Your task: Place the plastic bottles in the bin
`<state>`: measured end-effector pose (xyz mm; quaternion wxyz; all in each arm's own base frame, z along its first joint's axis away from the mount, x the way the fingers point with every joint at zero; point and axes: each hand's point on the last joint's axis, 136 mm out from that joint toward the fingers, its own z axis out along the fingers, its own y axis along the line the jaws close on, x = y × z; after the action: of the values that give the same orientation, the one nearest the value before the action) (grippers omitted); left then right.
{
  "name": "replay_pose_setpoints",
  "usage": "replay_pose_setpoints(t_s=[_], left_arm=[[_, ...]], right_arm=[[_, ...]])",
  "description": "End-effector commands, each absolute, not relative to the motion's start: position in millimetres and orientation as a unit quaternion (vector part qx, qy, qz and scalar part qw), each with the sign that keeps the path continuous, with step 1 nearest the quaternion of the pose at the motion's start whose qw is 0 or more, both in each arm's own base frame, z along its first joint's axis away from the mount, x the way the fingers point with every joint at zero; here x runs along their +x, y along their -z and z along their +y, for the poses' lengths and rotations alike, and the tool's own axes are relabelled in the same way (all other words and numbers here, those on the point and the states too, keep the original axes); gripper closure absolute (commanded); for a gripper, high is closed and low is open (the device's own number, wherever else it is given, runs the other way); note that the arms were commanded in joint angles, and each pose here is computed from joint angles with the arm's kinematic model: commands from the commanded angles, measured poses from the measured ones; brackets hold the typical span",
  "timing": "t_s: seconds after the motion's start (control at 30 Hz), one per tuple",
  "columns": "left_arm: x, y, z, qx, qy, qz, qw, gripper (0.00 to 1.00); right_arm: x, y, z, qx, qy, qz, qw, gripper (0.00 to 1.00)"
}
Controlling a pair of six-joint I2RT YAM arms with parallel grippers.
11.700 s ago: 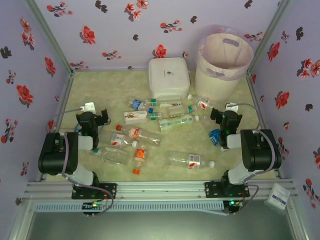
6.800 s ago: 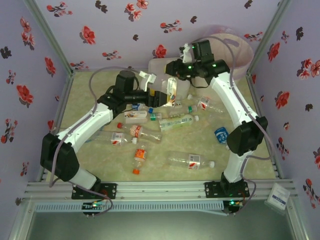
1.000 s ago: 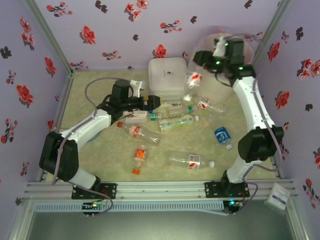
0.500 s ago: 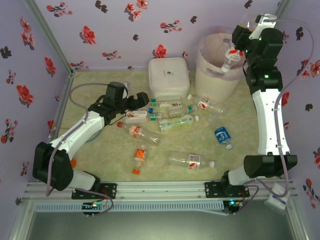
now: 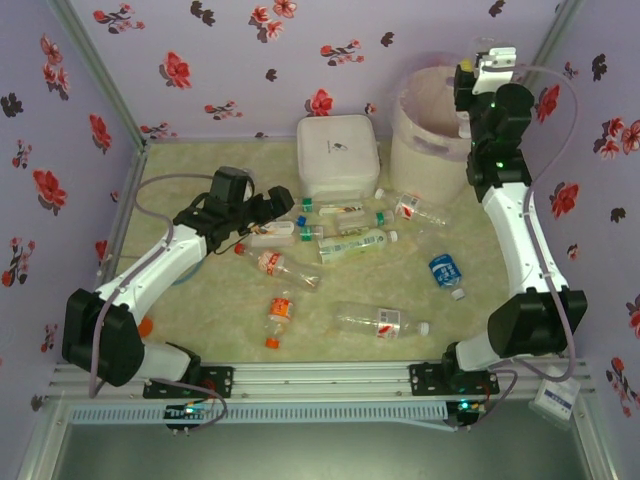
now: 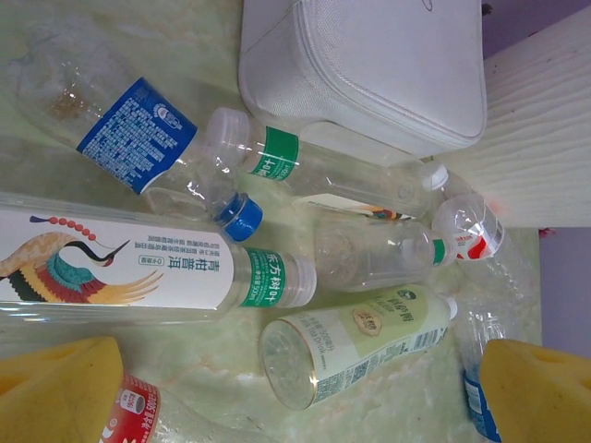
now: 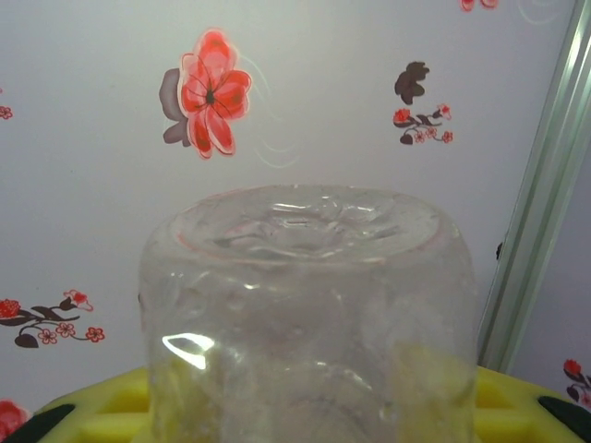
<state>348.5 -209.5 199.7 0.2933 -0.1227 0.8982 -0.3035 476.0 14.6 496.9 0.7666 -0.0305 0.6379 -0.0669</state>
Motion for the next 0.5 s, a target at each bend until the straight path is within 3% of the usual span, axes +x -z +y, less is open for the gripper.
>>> replay_pose_setpoints(t_s=[0.0, 0.47], left_arm=[[346, -203, -207, -0.135, 0.302, 0.896, 0.297, 0.0], [338, -189, -205, -0.13, 0.29, 0.904, 0.286, 0.0]], right_arm=[[476, -526, 16, -0.036, 0.091, 0.604, 0.791, 1.0], [517, -426, 52, -0.124, 0.161, 0.665, 0.718, 1.0]])
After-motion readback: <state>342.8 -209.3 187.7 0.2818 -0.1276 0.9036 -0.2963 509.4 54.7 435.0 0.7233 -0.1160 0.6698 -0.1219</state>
